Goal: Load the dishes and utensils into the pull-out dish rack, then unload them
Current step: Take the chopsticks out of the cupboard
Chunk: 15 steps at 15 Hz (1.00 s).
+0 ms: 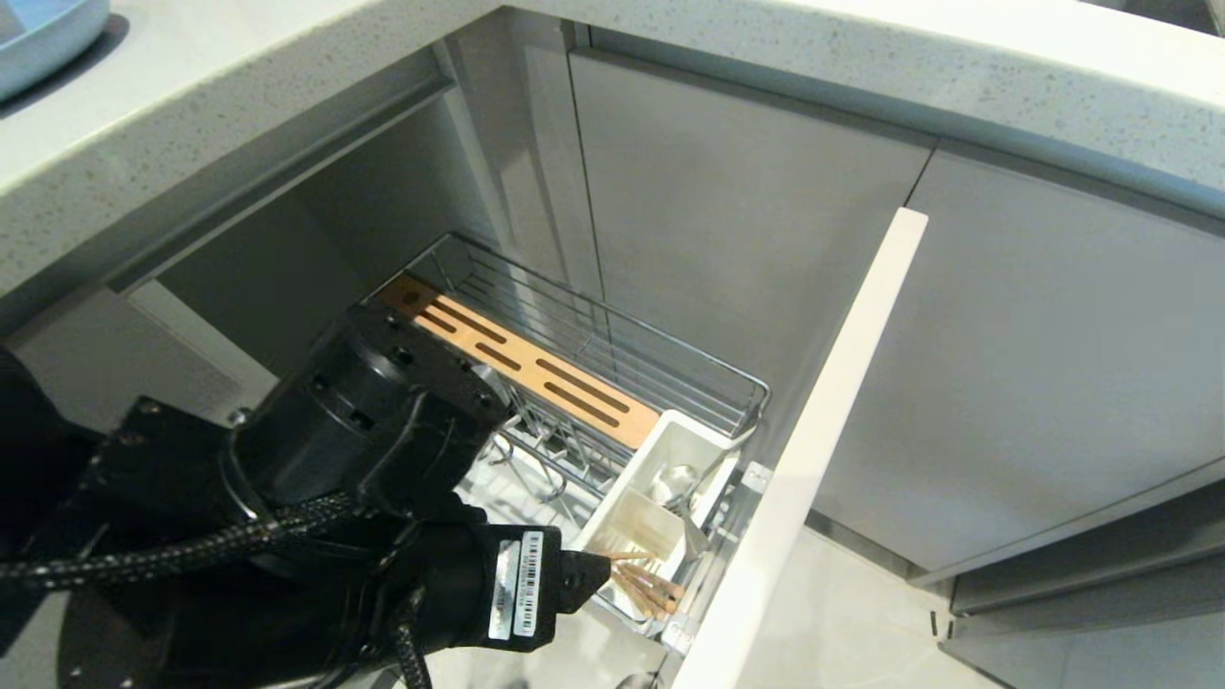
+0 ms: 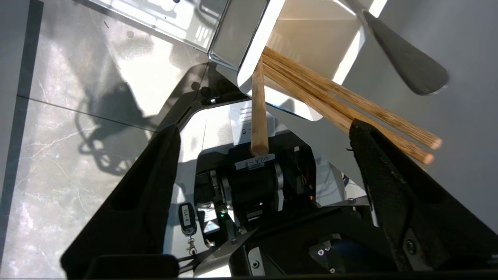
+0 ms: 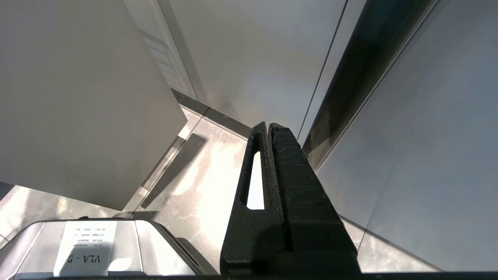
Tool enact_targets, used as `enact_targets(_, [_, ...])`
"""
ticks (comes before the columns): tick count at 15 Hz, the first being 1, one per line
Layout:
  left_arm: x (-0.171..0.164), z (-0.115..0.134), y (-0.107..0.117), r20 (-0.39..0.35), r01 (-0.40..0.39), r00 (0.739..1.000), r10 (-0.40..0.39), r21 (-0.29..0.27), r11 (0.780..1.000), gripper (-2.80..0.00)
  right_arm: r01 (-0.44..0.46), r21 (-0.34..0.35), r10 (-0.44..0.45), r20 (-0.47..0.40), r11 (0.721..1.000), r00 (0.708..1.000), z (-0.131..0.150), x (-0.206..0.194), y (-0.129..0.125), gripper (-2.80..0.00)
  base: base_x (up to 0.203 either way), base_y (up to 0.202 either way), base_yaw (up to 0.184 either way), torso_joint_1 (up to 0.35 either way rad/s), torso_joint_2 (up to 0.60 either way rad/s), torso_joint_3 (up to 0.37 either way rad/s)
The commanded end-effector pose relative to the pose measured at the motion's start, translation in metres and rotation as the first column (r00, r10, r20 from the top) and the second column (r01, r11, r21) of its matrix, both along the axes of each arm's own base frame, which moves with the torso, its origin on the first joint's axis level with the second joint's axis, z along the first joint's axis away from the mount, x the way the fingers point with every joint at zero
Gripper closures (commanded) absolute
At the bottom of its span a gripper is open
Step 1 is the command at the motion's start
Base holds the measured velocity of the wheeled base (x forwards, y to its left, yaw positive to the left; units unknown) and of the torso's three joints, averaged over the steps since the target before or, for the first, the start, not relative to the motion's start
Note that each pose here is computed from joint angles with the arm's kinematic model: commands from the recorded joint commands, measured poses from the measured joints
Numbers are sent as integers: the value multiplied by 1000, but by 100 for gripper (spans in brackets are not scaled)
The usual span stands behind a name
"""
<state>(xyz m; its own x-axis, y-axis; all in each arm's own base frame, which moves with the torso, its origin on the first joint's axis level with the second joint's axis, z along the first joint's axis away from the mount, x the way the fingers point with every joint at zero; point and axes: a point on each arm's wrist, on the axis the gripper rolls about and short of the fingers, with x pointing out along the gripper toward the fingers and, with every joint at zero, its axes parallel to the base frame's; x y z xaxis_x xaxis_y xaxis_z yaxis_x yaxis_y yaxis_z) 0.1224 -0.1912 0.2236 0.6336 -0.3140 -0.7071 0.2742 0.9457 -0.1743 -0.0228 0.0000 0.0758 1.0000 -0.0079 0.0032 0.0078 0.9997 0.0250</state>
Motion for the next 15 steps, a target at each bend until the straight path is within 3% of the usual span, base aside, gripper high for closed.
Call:
enact_targets(1, [6,-10,-5,-14,-17,1000,18,25,1000,-280,0,0,0,2,1000,1000,0,0,0,0,0,0,0,0,0,0])
enact_targets(12, [15,-12,-5,2,-47,999,47,3,999,-280,0,0,0,1,1000,1000,0,0,0,0,0,0,0,0,0,0])
enact_targets(13, [15,-13,-5,1,-47,999,47,4,999,-223,0,1,0,3,1000,1000,0,0,0,0,0,0,0,0,0,0])
enact_targets(14, [15,-13,-5,1,-46,999,46,4,999,0,0,0,0,3,1000,1000,0,0,0,0,0,0,0,0,0,0])
enact_targets(15, [15,-13,-5,1,-46,999,46,4,999,0,0,0,0,3,1000,1000,0,0,0,0,0,0,0,0,0,0])
